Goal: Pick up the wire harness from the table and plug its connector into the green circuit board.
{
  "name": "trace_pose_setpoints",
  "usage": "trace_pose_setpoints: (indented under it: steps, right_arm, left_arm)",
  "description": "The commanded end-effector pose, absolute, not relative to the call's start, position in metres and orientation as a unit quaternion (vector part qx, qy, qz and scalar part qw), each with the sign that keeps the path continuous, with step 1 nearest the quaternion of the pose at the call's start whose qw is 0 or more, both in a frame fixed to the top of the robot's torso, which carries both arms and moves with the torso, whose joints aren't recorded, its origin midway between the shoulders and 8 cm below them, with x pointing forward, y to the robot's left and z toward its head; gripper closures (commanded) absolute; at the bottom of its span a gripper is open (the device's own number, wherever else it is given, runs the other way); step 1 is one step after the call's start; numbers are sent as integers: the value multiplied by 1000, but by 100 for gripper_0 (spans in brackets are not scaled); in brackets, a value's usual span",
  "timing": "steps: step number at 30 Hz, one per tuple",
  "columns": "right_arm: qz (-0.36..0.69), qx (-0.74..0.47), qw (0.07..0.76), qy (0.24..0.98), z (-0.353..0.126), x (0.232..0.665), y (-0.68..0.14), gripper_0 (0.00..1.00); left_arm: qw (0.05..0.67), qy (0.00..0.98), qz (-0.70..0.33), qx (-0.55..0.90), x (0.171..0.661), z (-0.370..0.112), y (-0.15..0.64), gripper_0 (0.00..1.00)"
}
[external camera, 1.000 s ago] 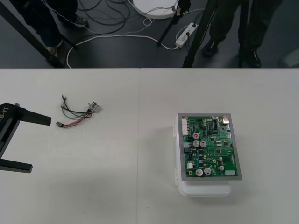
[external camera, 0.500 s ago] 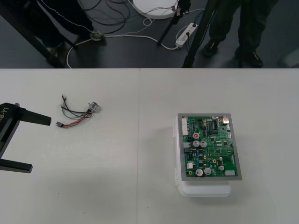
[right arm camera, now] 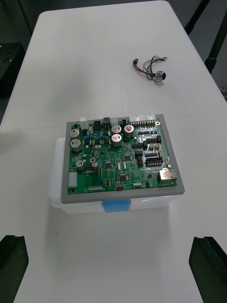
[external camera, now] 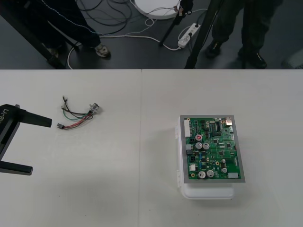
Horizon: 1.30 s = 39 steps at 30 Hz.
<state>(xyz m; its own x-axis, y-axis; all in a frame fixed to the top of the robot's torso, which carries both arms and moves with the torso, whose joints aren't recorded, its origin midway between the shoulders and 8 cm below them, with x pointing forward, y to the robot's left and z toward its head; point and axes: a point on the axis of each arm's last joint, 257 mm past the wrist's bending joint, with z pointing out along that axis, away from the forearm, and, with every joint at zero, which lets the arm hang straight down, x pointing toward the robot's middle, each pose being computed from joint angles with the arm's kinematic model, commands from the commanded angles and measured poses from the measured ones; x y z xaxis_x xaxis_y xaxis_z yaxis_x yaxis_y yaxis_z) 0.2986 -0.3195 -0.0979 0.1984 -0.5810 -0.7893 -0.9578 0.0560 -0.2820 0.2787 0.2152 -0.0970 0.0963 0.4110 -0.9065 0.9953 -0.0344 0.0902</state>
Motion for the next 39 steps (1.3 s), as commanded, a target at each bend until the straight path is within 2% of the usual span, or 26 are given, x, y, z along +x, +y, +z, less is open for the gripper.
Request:
trace_pose_setpoints:
  steps: [1,23,24,26,32,33,39]
  right_arm:
    - [207,-657,423,589,-76,304,-324,0]
    - [207,-657,423,589,-76,304,-324,0]
    - [207,-657,423,589,-76,304,-324,0]
    - [207,-657,423,589,-76,304,-324,0]
    - [207,-657,423,589,-76,304,-324,0]
    - [240,-637,411,606,-108,292,-321,0]
    - [241,-638,408,606,-114,294,-320,0]
  left_arm:
    - [389,554,-363,640,273,-95,215,0]
    - [389,554,-363,640,273,-95,215,0]
    - [383,569,-384,619,268,-114,214,0]
    - [386,569,-388,614,268,-115,214,0]
    - [393,575,-376,611,282,-113,220,0]
    - [393,578,-370,612,286,-114,223,0]
    - [393,594,-343,613,318,-124,236,0]
